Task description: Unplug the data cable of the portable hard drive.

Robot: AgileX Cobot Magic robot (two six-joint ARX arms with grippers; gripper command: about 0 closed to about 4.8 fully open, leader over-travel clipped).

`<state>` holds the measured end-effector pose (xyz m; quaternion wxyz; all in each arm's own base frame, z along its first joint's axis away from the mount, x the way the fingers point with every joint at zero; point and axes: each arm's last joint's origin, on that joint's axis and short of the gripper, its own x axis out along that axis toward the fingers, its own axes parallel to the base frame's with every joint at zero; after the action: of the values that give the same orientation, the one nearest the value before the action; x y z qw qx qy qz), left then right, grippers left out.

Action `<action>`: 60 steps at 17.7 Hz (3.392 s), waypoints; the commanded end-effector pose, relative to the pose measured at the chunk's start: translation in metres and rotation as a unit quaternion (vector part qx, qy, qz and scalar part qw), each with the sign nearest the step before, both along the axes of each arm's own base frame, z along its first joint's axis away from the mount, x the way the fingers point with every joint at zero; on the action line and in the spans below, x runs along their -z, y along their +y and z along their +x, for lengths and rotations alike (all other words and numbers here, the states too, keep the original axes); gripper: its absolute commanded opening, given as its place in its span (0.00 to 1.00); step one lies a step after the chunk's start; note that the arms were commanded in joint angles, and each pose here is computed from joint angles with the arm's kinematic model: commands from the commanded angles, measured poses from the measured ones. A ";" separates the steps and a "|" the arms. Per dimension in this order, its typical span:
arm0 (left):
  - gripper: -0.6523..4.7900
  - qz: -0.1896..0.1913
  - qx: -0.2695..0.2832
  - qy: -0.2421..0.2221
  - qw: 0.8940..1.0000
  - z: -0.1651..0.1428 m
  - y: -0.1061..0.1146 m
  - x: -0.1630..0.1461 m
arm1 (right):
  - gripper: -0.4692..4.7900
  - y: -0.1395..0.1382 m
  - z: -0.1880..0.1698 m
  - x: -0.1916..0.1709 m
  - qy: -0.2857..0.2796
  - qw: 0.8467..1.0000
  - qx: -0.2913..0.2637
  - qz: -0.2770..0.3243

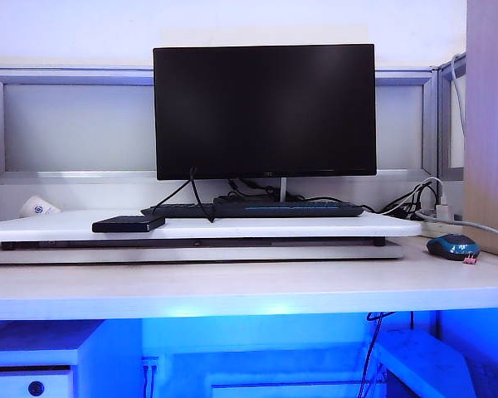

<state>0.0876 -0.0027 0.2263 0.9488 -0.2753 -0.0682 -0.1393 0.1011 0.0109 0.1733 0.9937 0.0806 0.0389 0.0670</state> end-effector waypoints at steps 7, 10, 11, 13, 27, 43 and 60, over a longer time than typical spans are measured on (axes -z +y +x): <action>0.89 -0.167 0.108 -0.007 0.980 0.038 -0.001 -0.054 | 0.59 -0.001 -0.007 -0.057 -0.126 0.988 0.003 0.093; 0.98 -0.261 0.145 0.110 0.948 0.084 -0.001 -0.029 | 0.66 -0.002 0.004 -0.067 -0.160 0.968 0.015 0.195; 0.98 -0.284 0.145 0.132 0.938 0.096 -0.001 -0.020 | 0.67 -0.002 0.010 -0.070 -0.175 0.958 0.029 0.226; 0.98 -0.294 0.151 0.145 0.933 0.110 -0.003 -0.010 | 0.67 -0.002 0.020 -0.073 -0.195 0.949 0.029 0.247; 0.97 -0.298 0.160 0.280 0.898 0.174 -0.031 0.050 | 0.73 0.066 0.127 -0.076 -0.032 0.979 -0.184 0.086; 0.98 -0.264 0.150 0.329 0.894 0.246 -0.038 0.081 | 0.73 0.090 0.171 -0.073 0.003 0.975 -0.212 0.066; 0.97 -0.264 0.143 0.323 0.897 0.296 -0.041 0.090 | 0.73 0.122 0.210 -0.075 0.009 0.967 -0.253 0.041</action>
<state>0.3826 -0.0439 0.1364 0.7781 -0.5549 0.2502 -0.1551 0.3105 0.1329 0.2471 0.9398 0.1120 0.0710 0.3151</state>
